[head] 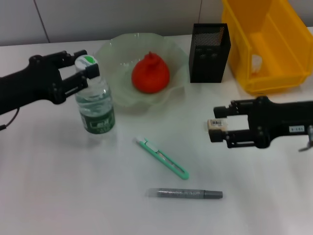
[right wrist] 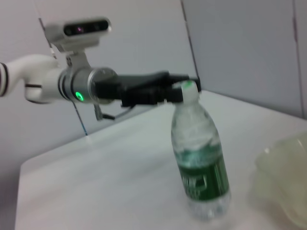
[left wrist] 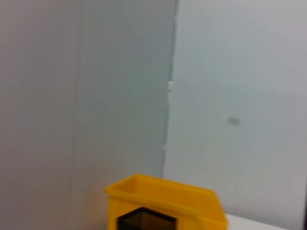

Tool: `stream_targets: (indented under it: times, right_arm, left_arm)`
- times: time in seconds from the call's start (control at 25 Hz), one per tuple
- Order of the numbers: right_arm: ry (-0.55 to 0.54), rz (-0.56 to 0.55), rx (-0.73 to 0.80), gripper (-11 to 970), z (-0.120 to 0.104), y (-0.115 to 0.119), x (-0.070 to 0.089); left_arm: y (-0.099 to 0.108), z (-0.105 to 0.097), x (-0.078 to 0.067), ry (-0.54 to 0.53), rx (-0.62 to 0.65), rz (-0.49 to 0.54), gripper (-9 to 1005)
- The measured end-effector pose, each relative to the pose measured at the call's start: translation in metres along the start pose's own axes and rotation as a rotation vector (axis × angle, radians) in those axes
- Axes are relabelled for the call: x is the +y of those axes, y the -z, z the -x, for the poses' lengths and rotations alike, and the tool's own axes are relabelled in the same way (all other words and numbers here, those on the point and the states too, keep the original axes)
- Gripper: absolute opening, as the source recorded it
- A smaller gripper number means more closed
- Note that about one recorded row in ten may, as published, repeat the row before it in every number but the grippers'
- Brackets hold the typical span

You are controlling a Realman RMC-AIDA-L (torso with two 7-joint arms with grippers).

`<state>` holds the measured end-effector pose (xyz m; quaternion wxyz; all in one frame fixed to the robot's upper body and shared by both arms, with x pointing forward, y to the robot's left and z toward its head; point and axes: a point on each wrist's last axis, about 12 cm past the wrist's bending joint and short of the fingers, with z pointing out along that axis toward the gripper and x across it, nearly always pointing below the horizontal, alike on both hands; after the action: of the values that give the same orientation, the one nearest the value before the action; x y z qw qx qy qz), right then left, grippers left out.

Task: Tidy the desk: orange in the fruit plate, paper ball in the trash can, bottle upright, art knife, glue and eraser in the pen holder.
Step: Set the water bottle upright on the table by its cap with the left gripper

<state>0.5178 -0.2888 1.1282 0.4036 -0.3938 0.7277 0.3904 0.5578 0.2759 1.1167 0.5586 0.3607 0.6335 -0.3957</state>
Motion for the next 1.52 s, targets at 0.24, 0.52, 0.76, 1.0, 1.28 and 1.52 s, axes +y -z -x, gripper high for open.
stream_targets:
  times: [0.24, 0.52, 0.76, 1.0, 1.28, 1.52]
  right_arm:
    - [-0.048, -0.017, -0.031, 622, -0.020, 0.011, 0.002]
    - [-0.070, -0.001, -0.036, 616, -0.030, 0.012, 0.005]
    - [-0.078, 0.004, -0.033, 611, -0.034, 0.013, 0.007]
    - [-0.080, 0.008, -0.033, 606, -0.035, 0.014, 0.008]
    - [-0.084, 0.016, -0.035, 601, -0.034, 0.011, 0.007]
    - [-0.085, 0.028, -0.019, 596, -0.033, 0.005, 0.004]
  left_arm:
    - [0.005, 0.012, 0.018, -0.008, 0.006, 0.104, 526]
    - [0.009, 0.016, 0.028, -0.006, 0.014, 0.172, 535]
    - [0.011, 0.016, 0.039, 0.007, 0.006, 0.275, 543]
    - [0.011, 0.013, 0.042, 0.019, 0.001, 0.324, 550]
    - [0.008, 0.010, 0.044, 0.022, 0.011, 0.359, 559]
    - [0.005, 0.005, 0.045, 0.029, 0.023, 0.377, 567]
